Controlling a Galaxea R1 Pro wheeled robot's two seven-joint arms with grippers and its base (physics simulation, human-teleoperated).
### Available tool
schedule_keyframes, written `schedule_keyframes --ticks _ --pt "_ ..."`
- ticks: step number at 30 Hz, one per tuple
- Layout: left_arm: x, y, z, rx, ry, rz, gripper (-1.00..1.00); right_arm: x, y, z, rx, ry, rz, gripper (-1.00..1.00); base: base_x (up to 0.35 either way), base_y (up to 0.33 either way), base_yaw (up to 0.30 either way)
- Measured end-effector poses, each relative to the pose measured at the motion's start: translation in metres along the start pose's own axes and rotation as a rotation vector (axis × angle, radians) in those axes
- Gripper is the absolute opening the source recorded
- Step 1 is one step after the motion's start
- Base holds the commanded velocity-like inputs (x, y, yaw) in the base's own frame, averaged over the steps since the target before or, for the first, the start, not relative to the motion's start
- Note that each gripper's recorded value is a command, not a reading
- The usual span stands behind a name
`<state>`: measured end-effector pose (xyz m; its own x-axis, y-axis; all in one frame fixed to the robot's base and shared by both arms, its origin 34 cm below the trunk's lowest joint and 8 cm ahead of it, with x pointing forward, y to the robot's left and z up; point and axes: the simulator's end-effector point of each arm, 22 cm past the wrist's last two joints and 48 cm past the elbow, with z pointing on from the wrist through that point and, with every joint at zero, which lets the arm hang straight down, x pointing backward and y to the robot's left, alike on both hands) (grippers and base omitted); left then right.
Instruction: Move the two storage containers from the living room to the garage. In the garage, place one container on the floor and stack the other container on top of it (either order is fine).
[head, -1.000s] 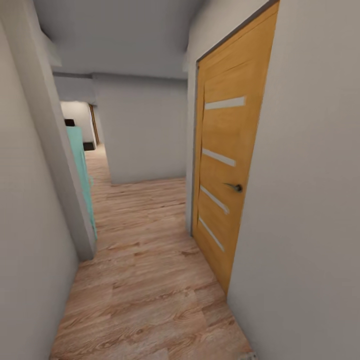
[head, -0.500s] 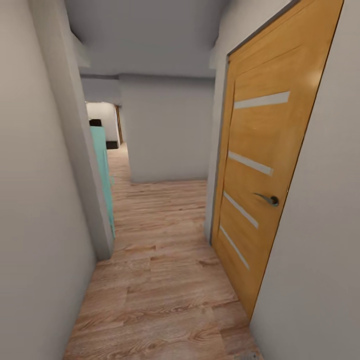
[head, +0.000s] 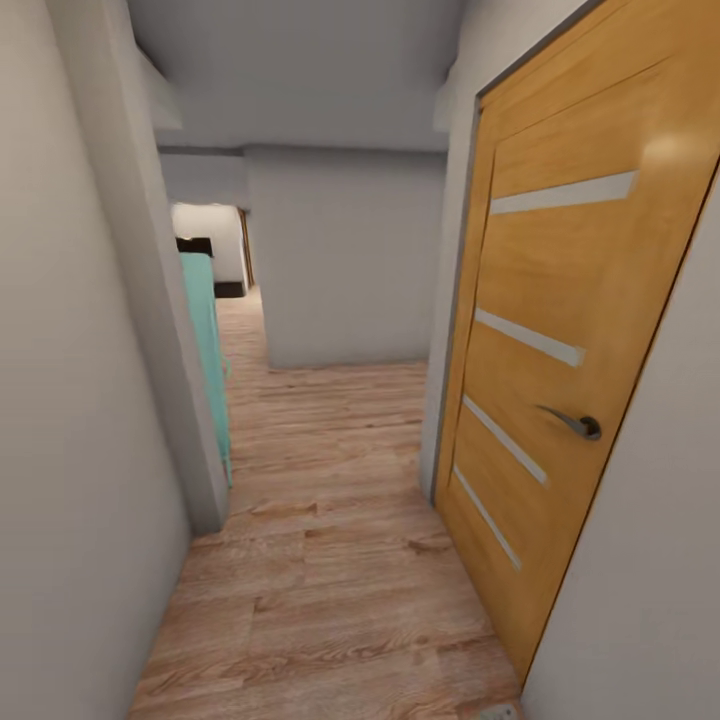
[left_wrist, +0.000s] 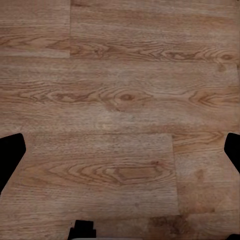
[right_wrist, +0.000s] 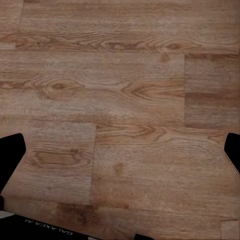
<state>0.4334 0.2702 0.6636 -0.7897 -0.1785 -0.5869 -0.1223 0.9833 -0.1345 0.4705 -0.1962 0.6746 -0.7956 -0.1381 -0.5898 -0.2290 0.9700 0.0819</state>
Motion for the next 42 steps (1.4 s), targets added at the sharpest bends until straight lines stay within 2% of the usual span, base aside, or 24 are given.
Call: schedule_keyframes --ticks 42 --pt "0.0003 0.0 0.0 0.0 0.001 0.0 1.0 0.0005 -0.0007 -0.0002 -0.001 0.001 -0.001 1.0 0.325 -0.024 0.007"
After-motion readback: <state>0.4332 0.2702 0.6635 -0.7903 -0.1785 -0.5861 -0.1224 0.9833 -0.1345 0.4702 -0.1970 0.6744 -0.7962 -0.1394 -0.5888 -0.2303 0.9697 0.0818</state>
